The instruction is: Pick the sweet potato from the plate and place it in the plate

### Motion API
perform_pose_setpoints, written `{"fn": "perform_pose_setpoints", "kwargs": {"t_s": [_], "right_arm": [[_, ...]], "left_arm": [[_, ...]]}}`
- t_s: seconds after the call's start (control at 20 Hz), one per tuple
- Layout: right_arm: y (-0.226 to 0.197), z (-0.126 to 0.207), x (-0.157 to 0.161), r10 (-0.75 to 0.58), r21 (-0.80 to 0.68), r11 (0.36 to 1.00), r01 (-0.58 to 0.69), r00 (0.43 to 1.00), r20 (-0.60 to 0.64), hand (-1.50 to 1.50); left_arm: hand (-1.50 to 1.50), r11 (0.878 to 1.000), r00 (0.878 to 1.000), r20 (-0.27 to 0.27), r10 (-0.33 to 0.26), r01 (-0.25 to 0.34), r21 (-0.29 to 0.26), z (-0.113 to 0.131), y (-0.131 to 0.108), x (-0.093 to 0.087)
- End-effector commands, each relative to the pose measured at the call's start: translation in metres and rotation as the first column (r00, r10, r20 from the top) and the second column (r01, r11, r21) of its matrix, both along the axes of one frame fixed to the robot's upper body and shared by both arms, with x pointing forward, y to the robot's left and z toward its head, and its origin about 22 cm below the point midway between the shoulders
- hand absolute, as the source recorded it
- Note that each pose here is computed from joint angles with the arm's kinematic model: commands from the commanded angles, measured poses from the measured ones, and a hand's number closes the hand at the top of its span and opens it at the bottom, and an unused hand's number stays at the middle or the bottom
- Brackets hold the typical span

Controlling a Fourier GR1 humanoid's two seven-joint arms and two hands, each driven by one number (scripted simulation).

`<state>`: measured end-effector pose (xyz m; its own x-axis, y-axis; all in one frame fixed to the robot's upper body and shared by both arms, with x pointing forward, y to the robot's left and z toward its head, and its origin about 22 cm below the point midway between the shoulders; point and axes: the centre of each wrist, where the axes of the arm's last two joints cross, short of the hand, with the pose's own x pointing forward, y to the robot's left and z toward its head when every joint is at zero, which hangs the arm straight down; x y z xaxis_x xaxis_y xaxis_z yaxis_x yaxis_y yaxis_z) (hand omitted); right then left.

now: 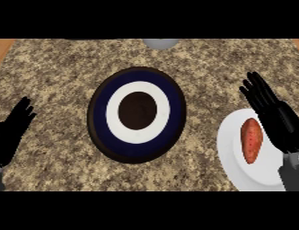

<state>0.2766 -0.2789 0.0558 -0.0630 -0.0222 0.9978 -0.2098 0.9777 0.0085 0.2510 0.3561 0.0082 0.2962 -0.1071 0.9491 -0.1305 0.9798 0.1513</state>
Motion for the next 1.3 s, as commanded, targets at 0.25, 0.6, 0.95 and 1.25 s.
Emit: {"fn": "perform_pose_setpoints", "kwargs": {"t_s": [0.25, 0.6, 0.95, 1.25], "right_arm": [[0.049, 0.051, 0.033, 0.098, 0.245, 0.951, -0.190, 0.934, 0.344, 1.50], [0.069, -0.026, 0.004, -0.331, -0.038, 0.941, 0.336, 0.939, 0.097, -1.50], [0.057, -0.032, -0.015, -0.464, 0.180, 0.885, 0.430, 0.850, 0.249, -1.50], [-0.009, 0.034, -0.026, -0.438, -0.078, 0.878, 0.472, 0.859, 0.266, -1.50]], "left_arm": [[0.00, 0.963, 0.858, 0.446, -0.257, 0.189, 0.190, 0.099, -0.049, 0.046], [0.00, 0.966, 0.876, 0.411, -0.255, 0.211, 0.150, 0.087, -0.061, 0.046], [0.00, 0.965, 0.869, 0.422, -0.258, 0.214, 0.150, 0.099, -0.072, 0.040], [0.00, 0.964, 0.869, 0.423, -0.257, 0.202, 0.170, 0.096, -0.067, 0.042]]}}
